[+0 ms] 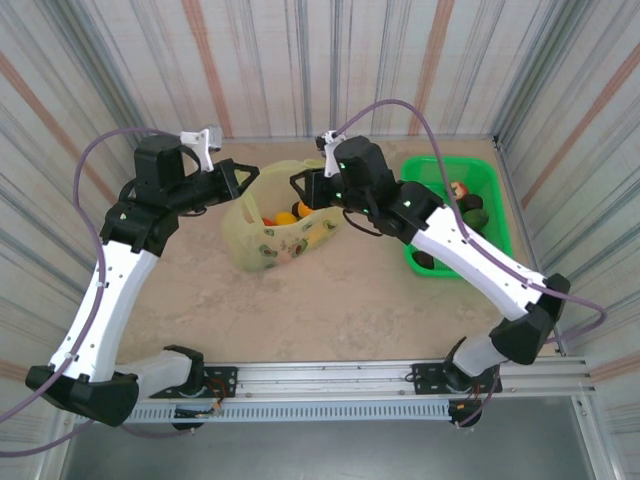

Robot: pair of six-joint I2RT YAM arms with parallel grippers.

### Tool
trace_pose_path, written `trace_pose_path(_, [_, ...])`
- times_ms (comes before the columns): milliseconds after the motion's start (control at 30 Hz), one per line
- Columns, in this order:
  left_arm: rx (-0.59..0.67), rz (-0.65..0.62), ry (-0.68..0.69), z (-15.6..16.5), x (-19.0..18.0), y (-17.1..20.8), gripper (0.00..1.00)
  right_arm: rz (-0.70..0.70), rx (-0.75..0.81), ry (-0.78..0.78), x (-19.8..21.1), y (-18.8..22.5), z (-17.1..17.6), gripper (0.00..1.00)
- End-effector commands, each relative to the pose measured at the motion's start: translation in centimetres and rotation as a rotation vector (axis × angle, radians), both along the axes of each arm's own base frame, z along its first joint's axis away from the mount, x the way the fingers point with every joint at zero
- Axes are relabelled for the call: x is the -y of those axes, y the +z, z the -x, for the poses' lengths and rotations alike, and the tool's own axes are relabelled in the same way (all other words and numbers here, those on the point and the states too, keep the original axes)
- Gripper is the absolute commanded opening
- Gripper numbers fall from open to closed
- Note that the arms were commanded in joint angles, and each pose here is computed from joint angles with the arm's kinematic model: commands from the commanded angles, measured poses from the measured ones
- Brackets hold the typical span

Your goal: Place the fake fruits into the plastic bag and tie a complex knot

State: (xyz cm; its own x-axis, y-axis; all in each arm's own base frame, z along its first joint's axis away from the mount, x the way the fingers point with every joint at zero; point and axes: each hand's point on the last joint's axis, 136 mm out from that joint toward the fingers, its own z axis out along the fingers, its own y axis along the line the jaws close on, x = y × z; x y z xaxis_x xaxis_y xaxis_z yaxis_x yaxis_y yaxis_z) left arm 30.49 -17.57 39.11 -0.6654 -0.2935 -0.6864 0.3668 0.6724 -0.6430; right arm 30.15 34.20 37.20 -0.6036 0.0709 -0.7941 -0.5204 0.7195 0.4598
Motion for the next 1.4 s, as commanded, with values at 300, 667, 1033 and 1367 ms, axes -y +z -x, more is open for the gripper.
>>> trace_pose_path(300, [0.061,-0.008,-0.010,0.2,0.2,1.6,0.00,-0.089,-0.010,0.101,7.3,1.3,3.9,0.36])
trace_pose_path(667, [0.075,-0.014,-0.020,0.6,0.4,1.5,0.00,-0.140,-0.136,-0.321,21.1,-3.3,1.4,0.38])
trace_pose_path(1033, [0.095,-0.023,-0.048,1.5,0.9,1.3,0.00,0.353,-0.599,-1.016,35.7,-17.4,0.3,0.66])
trace_pose_path(1367, [0.106,-0.024,-0.068,1.8,1.4,1.4,0.00,0.492,-0.559,-0.950,39.7,-23.1,-4.9,0.85])
